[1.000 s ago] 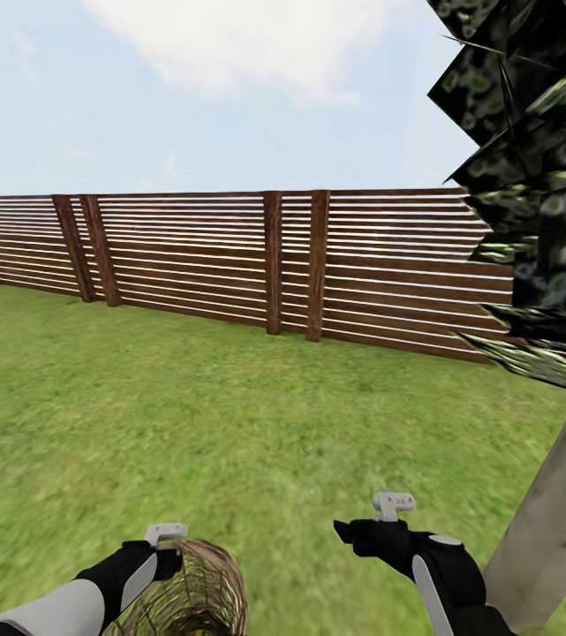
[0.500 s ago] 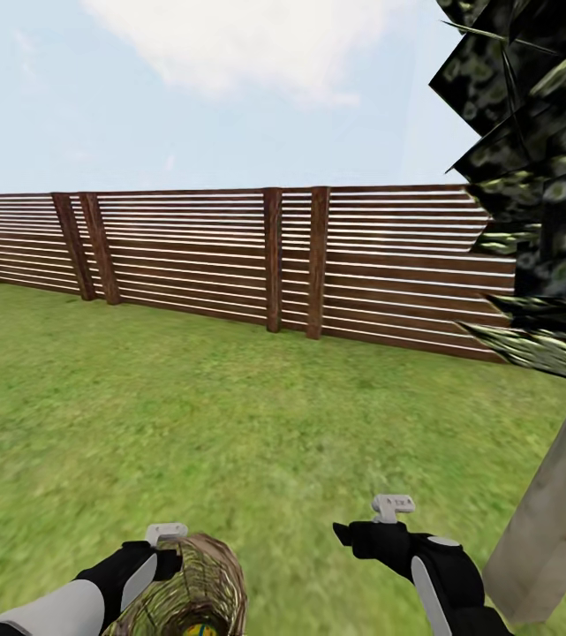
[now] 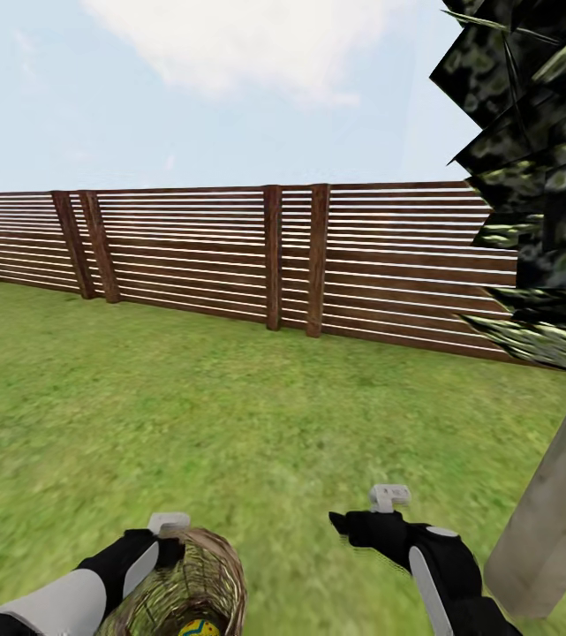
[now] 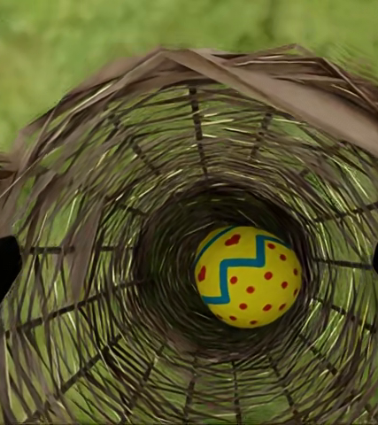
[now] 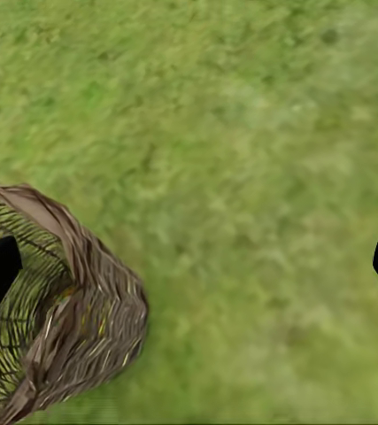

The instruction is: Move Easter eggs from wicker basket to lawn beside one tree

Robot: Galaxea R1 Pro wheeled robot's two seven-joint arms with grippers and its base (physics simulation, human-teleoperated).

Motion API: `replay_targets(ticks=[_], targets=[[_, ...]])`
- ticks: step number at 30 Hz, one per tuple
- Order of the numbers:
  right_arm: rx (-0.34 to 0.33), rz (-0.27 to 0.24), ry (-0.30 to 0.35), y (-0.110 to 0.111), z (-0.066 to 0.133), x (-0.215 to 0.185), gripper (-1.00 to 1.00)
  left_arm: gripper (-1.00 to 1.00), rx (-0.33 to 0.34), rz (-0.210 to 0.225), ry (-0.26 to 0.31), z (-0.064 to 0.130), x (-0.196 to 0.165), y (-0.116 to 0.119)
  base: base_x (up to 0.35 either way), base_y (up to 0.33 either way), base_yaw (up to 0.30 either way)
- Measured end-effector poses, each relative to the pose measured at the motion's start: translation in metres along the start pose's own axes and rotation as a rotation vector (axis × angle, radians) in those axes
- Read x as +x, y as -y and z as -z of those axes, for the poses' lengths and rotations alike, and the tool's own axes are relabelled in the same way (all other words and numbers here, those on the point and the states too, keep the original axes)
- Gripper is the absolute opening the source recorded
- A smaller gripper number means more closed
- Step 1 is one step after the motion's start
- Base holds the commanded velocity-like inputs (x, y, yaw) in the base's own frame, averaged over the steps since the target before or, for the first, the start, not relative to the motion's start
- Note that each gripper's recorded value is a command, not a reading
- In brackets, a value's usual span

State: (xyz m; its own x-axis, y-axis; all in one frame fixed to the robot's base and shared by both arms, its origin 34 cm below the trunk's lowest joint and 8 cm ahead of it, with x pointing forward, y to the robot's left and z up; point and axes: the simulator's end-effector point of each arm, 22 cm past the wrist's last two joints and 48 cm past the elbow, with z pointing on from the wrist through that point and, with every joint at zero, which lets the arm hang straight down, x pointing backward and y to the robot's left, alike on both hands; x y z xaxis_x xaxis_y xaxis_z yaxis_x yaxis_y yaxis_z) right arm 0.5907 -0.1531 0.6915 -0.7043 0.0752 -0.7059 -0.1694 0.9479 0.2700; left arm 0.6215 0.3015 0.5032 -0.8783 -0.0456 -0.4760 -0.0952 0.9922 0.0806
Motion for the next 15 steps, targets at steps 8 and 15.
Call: replay_targets(ticks=[8,15], targets=[[-0.004,0.013,0.051,-0.004,0.009,-0.022,1.0,1.0,0.001,0.001,0.01,0.001,-0.008,0.0,0.0,0.0,0.0],[-0.007,0.022,0.087,-0.007,0.017,-0.035,1.0,1.0,0.001,0.001,0.01,0.001,-0.008,0.0,0.0,0.0,0.0]])
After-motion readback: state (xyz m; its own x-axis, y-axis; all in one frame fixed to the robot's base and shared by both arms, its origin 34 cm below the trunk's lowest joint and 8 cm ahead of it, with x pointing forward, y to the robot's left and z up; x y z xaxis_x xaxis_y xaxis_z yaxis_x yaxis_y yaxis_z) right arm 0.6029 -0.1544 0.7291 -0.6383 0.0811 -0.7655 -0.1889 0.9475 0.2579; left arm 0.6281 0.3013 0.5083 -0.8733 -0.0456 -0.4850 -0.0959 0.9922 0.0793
